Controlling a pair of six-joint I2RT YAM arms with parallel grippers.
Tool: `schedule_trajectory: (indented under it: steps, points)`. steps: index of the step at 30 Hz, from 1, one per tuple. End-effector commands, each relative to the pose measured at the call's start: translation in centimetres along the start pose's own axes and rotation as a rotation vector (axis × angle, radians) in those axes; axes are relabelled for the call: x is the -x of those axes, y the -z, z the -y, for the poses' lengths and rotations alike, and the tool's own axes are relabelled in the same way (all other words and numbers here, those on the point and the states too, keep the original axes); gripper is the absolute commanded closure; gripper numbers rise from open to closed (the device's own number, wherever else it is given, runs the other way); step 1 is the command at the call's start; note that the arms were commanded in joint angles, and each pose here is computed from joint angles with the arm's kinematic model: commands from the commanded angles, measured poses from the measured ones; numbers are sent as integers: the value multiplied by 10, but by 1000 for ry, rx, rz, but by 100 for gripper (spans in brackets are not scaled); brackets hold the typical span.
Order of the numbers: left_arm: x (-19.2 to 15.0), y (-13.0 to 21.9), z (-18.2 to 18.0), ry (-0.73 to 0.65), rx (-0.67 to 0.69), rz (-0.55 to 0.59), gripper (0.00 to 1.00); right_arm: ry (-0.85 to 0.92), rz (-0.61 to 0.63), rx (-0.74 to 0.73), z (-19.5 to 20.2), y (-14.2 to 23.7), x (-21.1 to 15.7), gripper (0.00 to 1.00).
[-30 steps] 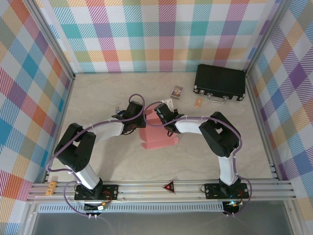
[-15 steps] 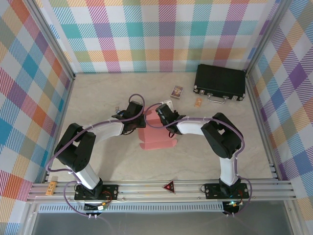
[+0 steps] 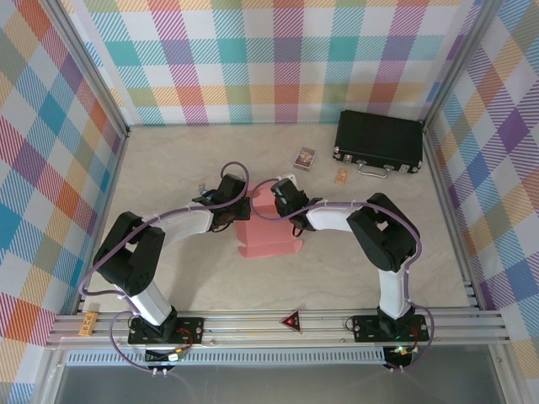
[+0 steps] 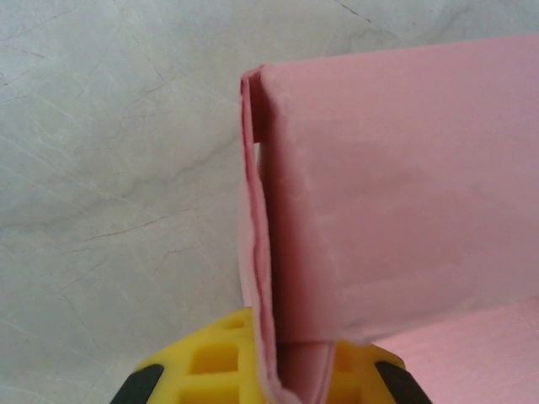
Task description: Fold the paper box
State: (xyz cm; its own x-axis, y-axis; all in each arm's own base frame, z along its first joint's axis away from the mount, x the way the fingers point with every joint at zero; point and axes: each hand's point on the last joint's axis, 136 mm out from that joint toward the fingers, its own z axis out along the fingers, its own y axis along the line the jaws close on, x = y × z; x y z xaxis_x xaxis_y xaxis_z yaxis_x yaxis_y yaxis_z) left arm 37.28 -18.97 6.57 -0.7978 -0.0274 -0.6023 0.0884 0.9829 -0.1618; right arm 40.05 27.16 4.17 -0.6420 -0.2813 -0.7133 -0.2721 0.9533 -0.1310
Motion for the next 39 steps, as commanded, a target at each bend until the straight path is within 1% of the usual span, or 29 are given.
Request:
schedule_trajectory:
  steps: [1, 7, 13, 16, 19, 25, 27, 31, 36, 39]
  points:
    - [7, 10, 2, 10, -1, 27, 100, 6, 29, 58, -8, 5, 9, 51]
    - [6, 9, 3, 7, 1, 20, 100, 0, 55, 72, -8, 11, 13, 50]
    - [5, 8, 2, 14, 3, 17, 100, 12, 75, 97, -8, 19, 13, 43]
    - [5, 8, 2, 18, 6, 18, 100, 38, 67, 119, -10, 24, 10, 40]
    - [5, 8, 0, 32, 14, 18, 100, 57, 61, 169, -14, 34, 9, 37]
    - [7, 7, 3, 76, 7, 15, 100, 88, 77, 307, -25, 68, 9, 34]
    - [7, 7, 4, 102, 4, 11, 100, 86, 75, 337, -25, 79, 7, 34]
    - [10, 11, 5, 200, 4, 13, 100, 54, 79, 337, -13, 103, 6, 34]
    - [19, 21, 14, 368, -49, 20, 100, -1, 61, 322, 8, 136, 12, 34]
    - [21, 26, 22, 496, -98, 13, 100, -70, 48, 332, 22, 155, 15, 33]
